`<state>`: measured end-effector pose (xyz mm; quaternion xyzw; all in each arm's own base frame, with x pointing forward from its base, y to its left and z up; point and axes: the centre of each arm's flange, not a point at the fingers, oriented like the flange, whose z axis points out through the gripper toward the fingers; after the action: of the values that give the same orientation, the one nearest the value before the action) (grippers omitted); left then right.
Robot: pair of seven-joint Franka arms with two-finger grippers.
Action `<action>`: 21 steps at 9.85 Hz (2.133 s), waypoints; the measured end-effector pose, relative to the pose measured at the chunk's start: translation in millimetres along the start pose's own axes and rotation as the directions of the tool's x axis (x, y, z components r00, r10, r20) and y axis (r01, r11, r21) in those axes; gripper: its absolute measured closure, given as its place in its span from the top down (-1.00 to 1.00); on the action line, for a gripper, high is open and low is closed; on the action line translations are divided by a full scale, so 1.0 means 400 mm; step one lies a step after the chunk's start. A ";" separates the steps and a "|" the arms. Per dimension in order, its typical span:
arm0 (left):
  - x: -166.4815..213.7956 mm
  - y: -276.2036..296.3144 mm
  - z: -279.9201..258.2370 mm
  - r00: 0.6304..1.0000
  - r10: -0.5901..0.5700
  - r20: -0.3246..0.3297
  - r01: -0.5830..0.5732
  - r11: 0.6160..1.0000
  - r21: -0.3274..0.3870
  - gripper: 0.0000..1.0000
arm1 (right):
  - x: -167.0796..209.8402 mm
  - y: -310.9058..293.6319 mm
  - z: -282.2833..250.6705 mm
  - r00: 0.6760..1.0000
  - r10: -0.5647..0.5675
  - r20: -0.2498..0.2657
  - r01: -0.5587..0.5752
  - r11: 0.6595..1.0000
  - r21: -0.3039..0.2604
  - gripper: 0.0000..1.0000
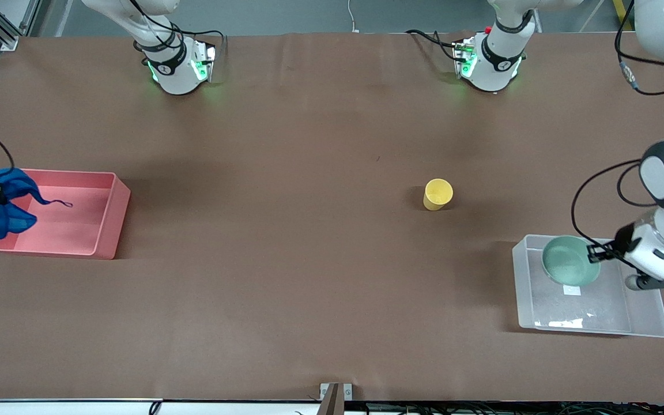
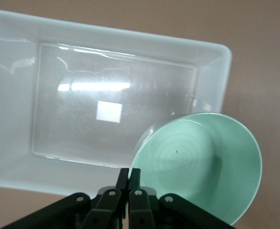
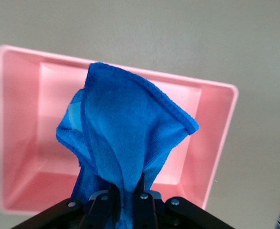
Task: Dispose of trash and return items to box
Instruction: 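Release the cloth and bowl into the bins and raise both grippers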
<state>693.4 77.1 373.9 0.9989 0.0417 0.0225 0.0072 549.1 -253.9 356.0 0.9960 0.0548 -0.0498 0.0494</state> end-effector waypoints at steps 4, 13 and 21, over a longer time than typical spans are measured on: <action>0.073 -0.065 0.179 1.000 -0.009 0.011 0.008 1.000 0.025 -0.94 | -0.034 -0.121 0.289 0.999 0.030 -0.028 -0.028 0.998 0.053 -0.74; 0.035 -0.080 0.330 0.999 -0.006 0.049 0.004 0.999 0.039 -0.50 | 0.087 -0.172 -0.088 0.978 0.210 -0.021 -0.204 0.965 0.165 1.00; -0.190 0.278 -0.234 0.980 0.173 0.094 -0.170 0.985 -0.037 1.00 | -0.090 -0.389 -0.790 0.976 0.207 -0.068 -0.199 0.974 0.107 1.00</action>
<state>622.5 -38.9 466.0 0.9984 -0.0451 -0.0249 0.0215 525.3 -71.1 658.3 0.9988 -0.0481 -0.0080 0.0022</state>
